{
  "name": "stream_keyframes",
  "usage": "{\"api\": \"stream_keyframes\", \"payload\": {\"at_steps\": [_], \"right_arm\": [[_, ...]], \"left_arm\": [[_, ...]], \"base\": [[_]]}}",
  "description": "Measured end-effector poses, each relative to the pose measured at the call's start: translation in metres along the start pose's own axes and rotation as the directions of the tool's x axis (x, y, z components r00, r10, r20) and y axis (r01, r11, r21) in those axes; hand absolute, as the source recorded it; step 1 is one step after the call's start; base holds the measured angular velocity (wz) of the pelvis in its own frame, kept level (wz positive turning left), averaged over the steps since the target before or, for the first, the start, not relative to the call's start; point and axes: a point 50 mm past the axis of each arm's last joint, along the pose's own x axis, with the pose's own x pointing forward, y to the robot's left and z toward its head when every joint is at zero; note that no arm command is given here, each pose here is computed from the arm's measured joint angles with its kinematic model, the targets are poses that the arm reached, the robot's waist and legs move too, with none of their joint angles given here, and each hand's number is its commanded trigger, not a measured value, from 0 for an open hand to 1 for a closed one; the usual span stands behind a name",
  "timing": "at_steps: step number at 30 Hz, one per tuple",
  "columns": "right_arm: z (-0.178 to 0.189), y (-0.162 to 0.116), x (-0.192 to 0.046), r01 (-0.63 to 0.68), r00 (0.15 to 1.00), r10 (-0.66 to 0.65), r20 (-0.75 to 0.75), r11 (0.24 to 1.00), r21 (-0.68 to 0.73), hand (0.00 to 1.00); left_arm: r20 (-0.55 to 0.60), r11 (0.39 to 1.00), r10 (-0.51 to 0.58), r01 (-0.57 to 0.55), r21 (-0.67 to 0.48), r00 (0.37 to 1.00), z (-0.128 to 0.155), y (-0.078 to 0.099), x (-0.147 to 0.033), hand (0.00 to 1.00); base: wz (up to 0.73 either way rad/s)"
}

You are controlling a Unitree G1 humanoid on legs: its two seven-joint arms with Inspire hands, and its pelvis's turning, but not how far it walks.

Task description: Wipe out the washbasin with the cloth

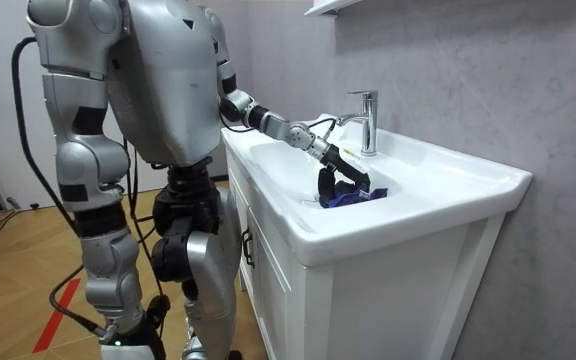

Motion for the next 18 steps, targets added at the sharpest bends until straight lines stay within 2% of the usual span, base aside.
{"api": "stream_keyframes", "payload": {"at_steps": [10,18], "right_arm": [[0.002,-0.003,-0.001,0.022,1.000,-0.022,-0.012,0.999,0.034,0.00],[0.000,-0.008,-0.002,0.045,0.999,-0.043,-0.026,0.997,0.067,0.00]], "left_arm": [[-0.018,0.998,-0.052,0.053,0.032,0.998,-0.011,-0.019,0.002,1.00],[-0.061,0.995,-0.085,0.088,0.050,0.995,-0.031,-0.034,-0.002,1.00]], "base": [[-0.01],[-0.01]]}}
